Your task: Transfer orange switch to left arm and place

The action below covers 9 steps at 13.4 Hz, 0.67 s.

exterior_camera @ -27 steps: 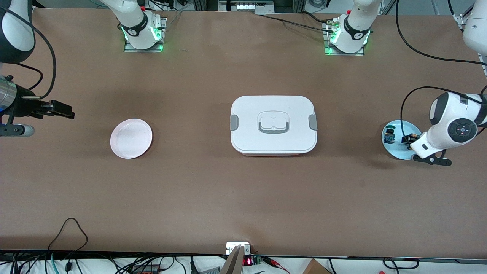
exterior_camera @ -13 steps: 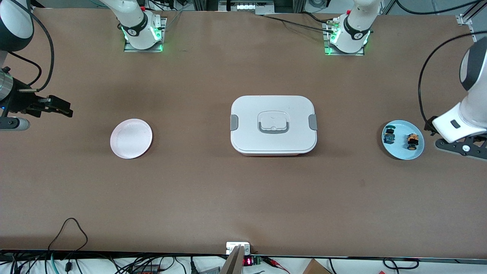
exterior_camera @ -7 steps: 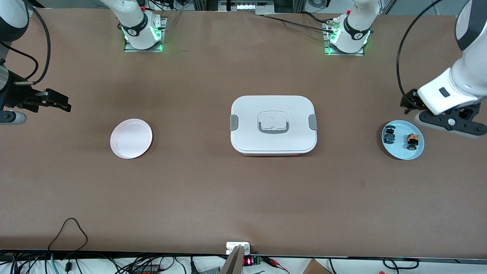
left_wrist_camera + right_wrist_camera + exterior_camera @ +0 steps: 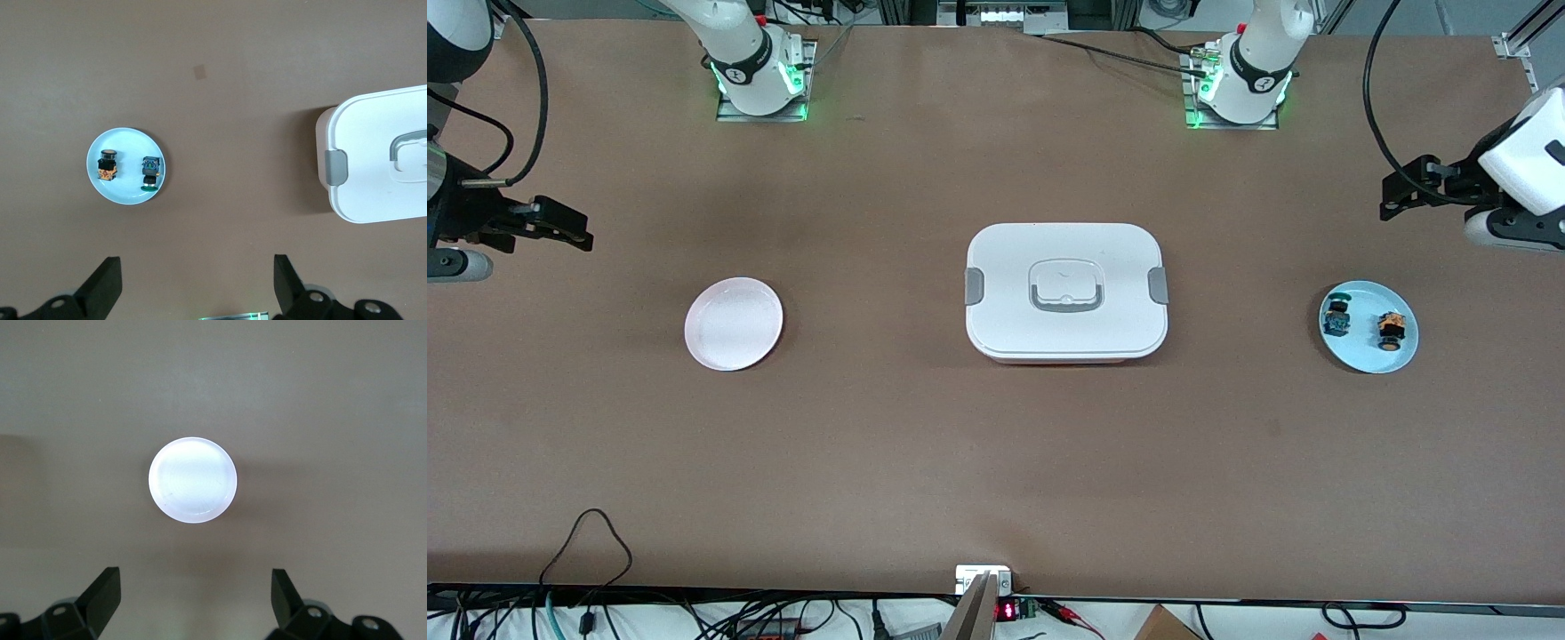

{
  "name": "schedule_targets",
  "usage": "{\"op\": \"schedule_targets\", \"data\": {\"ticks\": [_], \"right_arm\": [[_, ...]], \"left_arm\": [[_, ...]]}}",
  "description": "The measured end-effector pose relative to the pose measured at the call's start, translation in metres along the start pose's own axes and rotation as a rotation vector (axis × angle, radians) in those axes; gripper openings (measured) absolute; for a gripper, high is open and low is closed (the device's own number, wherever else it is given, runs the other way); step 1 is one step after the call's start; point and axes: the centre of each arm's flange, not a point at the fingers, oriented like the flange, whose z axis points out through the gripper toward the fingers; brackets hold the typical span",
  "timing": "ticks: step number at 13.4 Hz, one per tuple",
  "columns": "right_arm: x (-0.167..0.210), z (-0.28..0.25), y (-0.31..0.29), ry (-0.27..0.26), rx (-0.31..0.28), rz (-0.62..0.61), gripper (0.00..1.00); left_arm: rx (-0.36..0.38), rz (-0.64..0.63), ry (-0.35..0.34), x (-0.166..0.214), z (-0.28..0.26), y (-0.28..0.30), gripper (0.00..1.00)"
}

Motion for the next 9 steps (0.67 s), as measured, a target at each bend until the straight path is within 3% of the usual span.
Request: {"op": "schedule_targets", "data": {"ticks": [5,9], "right_arm": [[-0.002,0.001,0.0,-0.015,0.0,0.003,1.0],[-0.001,0.001,0.001,-0.013,0.0,0.004,1.0]], "left_arm": [[0.0,-0.01,0.002,-0.003,0.04,-0.003,1.0],[-0.001,-0.046,0.011,-0.007,0.037,-0.009,1.0]]}}
